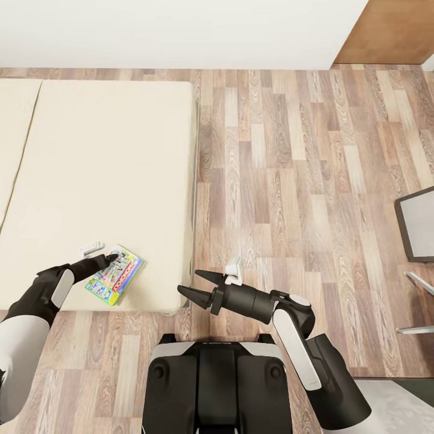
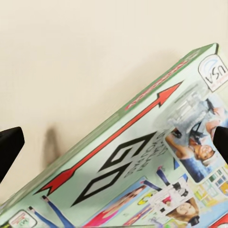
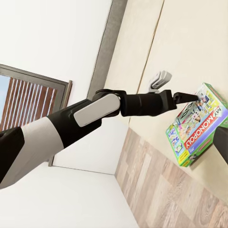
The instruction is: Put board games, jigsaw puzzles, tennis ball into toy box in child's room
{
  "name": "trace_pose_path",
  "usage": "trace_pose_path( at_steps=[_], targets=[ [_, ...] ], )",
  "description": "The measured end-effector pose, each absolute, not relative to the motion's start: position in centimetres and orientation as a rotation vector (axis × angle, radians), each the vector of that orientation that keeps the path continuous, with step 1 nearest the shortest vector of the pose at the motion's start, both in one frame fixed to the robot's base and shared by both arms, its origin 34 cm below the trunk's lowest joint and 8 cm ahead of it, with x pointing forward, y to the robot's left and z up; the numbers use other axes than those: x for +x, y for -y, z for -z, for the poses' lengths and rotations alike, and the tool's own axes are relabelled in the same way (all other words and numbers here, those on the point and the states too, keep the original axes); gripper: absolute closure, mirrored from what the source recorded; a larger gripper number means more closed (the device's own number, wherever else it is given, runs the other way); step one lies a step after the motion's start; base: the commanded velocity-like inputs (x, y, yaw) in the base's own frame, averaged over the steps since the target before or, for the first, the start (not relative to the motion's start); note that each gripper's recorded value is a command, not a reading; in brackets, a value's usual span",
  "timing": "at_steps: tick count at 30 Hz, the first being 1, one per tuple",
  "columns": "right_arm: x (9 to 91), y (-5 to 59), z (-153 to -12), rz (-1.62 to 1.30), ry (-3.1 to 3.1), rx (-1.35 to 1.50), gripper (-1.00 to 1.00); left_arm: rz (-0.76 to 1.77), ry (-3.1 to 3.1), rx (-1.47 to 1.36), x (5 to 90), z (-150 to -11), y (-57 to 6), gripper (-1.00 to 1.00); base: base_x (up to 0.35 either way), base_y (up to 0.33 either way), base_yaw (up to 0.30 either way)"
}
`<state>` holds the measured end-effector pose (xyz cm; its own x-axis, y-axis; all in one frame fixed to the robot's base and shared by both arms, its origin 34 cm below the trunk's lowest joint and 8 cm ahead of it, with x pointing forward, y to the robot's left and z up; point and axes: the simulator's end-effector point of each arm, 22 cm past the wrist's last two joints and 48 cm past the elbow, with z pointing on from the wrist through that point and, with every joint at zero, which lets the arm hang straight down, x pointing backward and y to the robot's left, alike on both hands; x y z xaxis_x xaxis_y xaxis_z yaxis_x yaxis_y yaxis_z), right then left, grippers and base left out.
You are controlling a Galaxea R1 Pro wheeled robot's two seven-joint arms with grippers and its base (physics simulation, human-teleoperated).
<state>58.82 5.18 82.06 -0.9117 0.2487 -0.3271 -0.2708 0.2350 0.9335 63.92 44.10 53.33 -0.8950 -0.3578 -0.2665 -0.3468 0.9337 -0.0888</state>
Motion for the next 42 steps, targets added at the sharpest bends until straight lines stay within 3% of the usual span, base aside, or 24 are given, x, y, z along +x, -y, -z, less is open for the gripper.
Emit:
trace_pose_path(
  at_steps=[42],
  targets=[
    [58.8, -5.2, -82.1, -1.717, -2.107, -0.020, -1.00, -0.009, -2.839, -0.563, 62.4, -52.8, -45.0, -1.00, 0.000, 0.000, 0.000]
  ],
)
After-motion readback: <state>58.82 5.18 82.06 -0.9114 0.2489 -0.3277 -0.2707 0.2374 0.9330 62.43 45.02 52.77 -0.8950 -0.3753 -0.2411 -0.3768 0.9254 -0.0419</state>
